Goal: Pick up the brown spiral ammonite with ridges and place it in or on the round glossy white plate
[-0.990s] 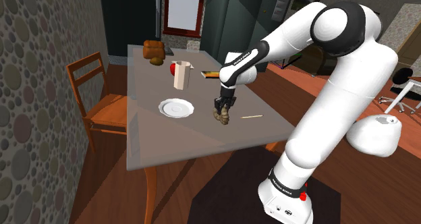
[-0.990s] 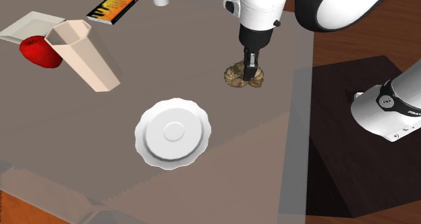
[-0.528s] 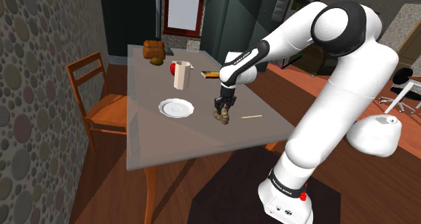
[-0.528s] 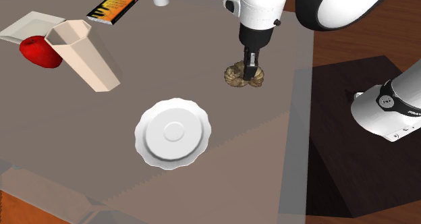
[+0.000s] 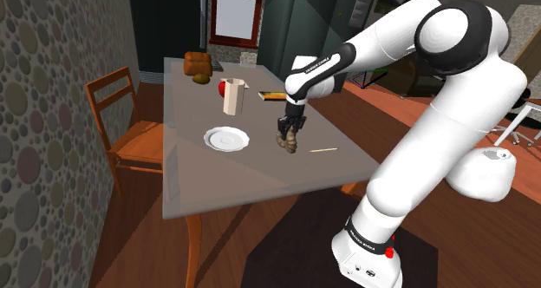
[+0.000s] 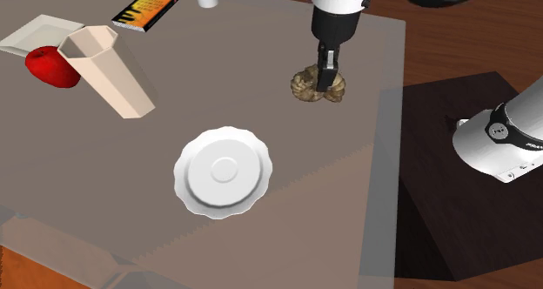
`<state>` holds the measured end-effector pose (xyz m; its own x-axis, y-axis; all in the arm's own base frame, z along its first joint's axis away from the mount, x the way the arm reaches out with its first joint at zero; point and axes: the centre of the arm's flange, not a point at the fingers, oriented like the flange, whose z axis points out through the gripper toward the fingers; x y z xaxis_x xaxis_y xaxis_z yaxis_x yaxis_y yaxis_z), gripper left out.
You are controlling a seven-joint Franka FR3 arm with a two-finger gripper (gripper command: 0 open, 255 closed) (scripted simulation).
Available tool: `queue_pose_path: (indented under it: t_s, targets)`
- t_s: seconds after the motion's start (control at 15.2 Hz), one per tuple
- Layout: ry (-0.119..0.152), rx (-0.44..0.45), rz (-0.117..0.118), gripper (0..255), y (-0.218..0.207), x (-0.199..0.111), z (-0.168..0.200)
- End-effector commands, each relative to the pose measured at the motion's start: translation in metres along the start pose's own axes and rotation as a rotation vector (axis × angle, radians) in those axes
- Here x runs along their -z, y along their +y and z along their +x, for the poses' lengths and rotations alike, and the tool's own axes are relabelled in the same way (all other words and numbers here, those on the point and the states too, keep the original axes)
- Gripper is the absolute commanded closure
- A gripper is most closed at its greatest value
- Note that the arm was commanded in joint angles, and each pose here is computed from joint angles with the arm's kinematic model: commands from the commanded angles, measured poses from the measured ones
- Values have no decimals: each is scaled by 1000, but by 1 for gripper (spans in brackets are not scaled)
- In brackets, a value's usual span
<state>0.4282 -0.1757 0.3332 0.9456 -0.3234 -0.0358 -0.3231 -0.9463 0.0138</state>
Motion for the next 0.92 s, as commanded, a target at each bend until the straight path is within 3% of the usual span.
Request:
queue_pose_path:
  t_s: [0.0, 0.46, 0.86]
  targets:
    - [0, 0, 0, 255, -1, 12, -1]
    - [0, 0, 0, 255, -1, 46, -2]
    - [0, 0, 0, 255, -58, 53, 52]
